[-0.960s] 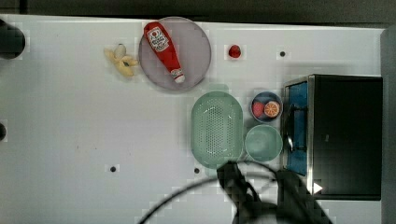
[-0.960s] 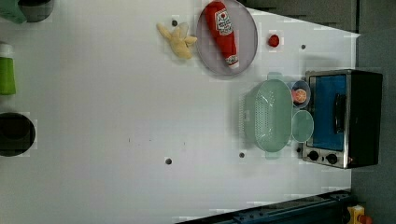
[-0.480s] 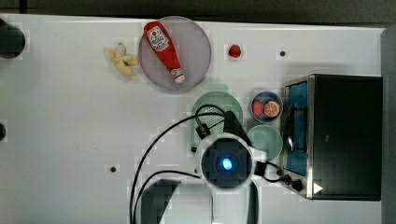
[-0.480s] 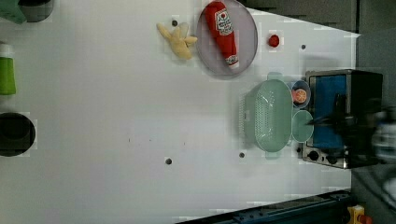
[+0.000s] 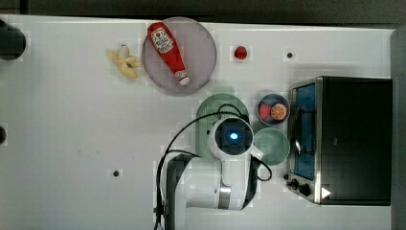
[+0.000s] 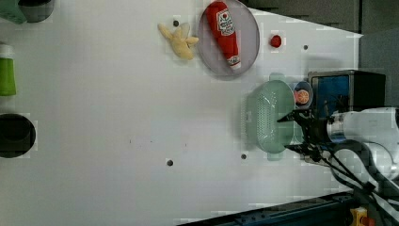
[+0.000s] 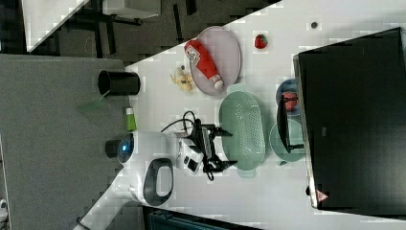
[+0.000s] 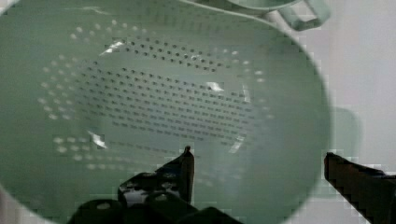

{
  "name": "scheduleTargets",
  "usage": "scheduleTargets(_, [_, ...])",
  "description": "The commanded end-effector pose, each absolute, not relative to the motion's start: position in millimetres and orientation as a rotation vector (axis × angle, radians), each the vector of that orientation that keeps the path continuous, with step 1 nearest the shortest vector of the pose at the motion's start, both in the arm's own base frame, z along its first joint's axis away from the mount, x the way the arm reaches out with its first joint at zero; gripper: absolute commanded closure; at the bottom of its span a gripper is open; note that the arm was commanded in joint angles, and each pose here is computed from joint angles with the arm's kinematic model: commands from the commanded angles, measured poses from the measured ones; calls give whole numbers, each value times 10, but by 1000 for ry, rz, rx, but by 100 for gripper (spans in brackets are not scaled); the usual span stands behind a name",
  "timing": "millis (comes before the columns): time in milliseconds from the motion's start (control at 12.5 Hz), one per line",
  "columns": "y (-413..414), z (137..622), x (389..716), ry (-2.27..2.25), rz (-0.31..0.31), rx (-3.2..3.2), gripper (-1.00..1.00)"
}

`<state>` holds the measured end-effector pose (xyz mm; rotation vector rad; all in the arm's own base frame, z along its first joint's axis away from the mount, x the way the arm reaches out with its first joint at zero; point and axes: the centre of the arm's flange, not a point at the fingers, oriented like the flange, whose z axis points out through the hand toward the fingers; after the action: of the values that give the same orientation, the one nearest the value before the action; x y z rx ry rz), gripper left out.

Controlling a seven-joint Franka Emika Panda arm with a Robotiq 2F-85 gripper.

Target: Drag strainer right to left.

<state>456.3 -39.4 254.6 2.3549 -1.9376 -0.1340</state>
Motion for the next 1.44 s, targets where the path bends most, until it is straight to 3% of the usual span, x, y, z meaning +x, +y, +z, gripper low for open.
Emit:
scheduleTargets(80, [-255, 2403, 4700, -2037, 14, 2346, -100])
scheduleTargets(160, [-216, 2243, 4726, -2036, 39, 2366, -100])
scheduleTargets(640, [-27, 1604, 4680, -2114, 38, 2310, -100])
scheduleTargets(1440, [490, 1533, 4652, -2126, 18, 2312, -100])
